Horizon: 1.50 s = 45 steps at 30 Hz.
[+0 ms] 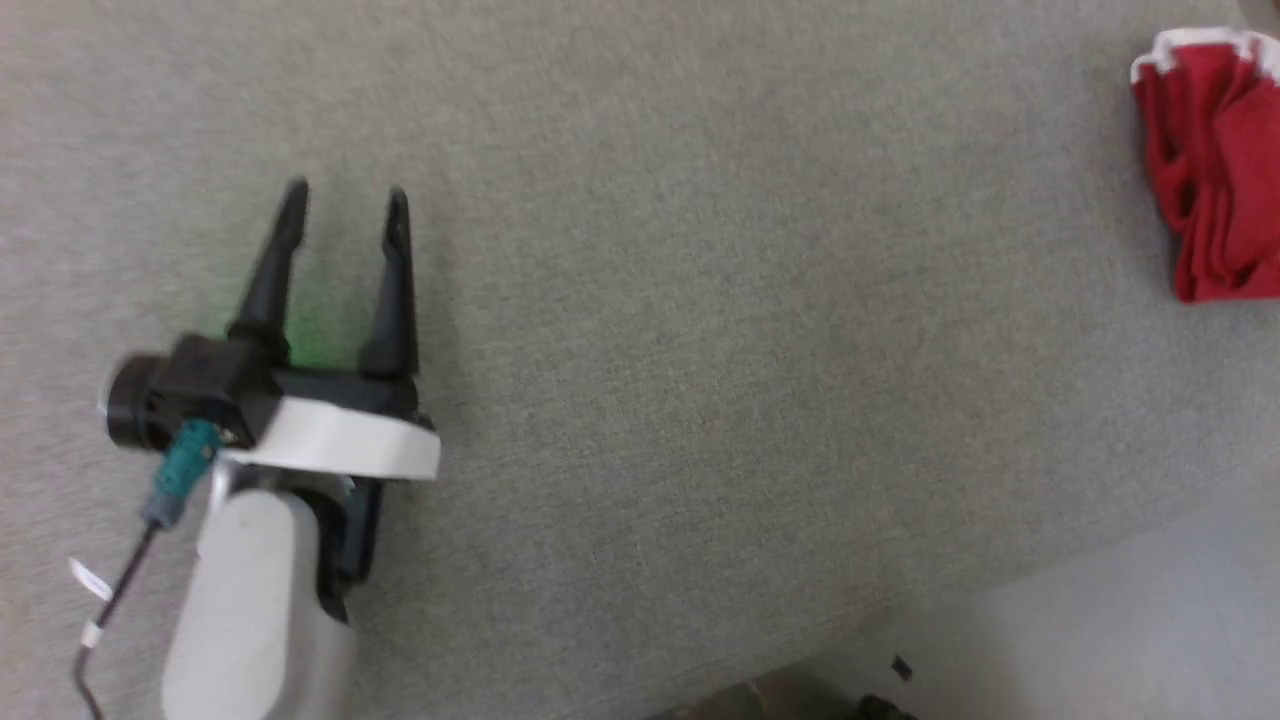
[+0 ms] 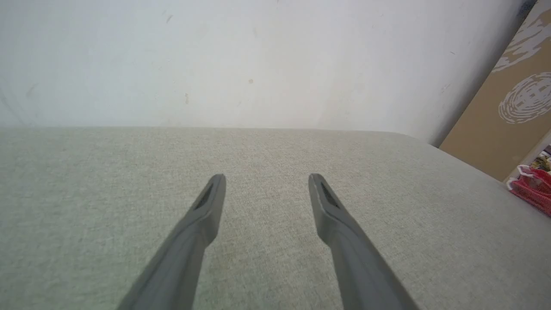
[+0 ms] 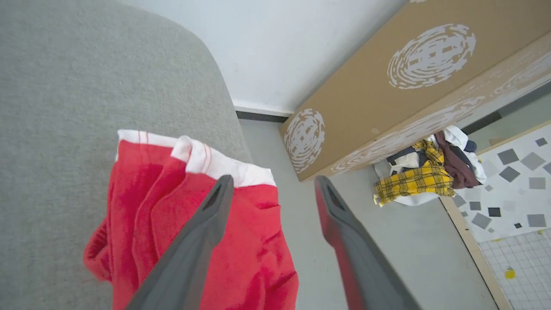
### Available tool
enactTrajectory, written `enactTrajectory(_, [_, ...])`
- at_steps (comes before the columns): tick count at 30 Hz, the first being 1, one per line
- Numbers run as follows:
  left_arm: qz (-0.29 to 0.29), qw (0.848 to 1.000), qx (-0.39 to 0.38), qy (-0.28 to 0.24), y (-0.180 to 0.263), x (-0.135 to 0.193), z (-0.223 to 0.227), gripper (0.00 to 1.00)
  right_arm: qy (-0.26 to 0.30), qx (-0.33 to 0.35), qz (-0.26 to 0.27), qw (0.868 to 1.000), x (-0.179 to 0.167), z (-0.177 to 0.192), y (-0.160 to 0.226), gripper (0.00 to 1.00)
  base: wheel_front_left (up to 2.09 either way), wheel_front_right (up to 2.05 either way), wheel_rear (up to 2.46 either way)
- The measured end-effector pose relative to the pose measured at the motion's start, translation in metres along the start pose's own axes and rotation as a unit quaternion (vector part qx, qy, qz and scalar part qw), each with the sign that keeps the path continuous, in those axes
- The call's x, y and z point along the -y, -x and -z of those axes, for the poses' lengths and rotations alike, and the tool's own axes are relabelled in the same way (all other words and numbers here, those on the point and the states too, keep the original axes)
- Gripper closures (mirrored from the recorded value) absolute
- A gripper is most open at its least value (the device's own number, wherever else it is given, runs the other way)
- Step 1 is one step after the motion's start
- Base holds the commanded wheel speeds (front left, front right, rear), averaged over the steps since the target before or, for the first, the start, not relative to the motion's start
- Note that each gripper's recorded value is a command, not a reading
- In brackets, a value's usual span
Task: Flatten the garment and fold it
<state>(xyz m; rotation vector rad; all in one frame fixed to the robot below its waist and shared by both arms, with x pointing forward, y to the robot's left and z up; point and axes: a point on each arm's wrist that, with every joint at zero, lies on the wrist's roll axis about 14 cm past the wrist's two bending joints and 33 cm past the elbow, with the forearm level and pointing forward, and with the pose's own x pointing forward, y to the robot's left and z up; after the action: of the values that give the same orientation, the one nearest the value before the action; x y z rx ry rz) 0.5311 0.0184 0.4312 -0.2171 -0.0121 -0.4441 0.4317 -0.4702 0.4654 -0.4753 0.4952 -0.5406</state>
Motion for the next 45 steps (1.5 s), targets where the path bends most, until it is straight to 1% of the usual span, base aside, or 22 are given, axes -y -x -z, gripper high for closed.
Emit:
enactTrajectory(4, [-0.017,1.0,-0.007,0.007,0.016,-0.001,-0.006,0.0,-0.047,0.062,-0.01,0.997,-0.005,-0.023,0.01,0.0,0.0,0.0,0.0])
enactTrajectory(8, [-0.044,0.999,-0.002,0.009,0.034,-0.007,-0.022,0.0,-0.096,0.127,-0.031,0.987,-0.016,-0.046,0.027,0.0,0.0,0.0,0.0])
enactTrajectory(10, [-0.056,0.998,0.001,0.01,0.044,-0.01,-0.03,0.0,-0.127,0.157,-0.046,0.978,-0.025,-0.058,0.038,0.0,0.0,0.0,0.0])
enactTrajectory(13, [-0.073,0.997,0.005,0.014,0.059,-0.014,-0.042,0.0,-0.175,0.198,-0.069,0.962,-0.037,-0.073,0.058,0.0,0.0,0.0,0.0])
enactTrajectory(18, [-0.101,0.995,0.016,0.004,0.088,-0.025,-0.062,0.0,-0.221,0.255,-0.115,0.934,-0.06,-0.095,0.097,0.0,0.0,0.0,0.0])
enactTrajectory(22, [-0.126,0.991,0.032,-0.007,0.11,-0.036,-0.08,0.0,-0.248,0.283,-0.158,0.913,-0.086,-0.111,0.13,0.0,0.0,0.0,0.0])
enactTrajectory(29, [-0.176,0.983,0.055,-0.022,0.151,-0.055,-0.104,0.0,-0.261,0.309,-0.228,0.886,-0.127,-0.131,0.183,0.0,0.0,0.0,0.0])
enactTrajectory(32, [-0.188,0.98,0.064,-0.031,0.164,-0.058,-0.113,0.0,-0.26,0.313,-0.25,0.878,-0.14,-0.134,0.199,0.0,0.0,0.0,0.0])
enactTrajectory(38, [-0.21,0.974,0.076,-0.038,0.187,-0.064,-0.122,0.0,-0.255,0.309,-0.285,0.871,-0.164,-0.131,0.22,0.0,0.0,0.0,0.0])
enactTrajectory(45, [-0.223,0.971,0.075,-0.038,0.203,-0.063,-0.12,0.0,-0.261,0.298,-0.295,0.869,-0.169,-0.116,0.23,0.0,0.0,0.0,0.0])
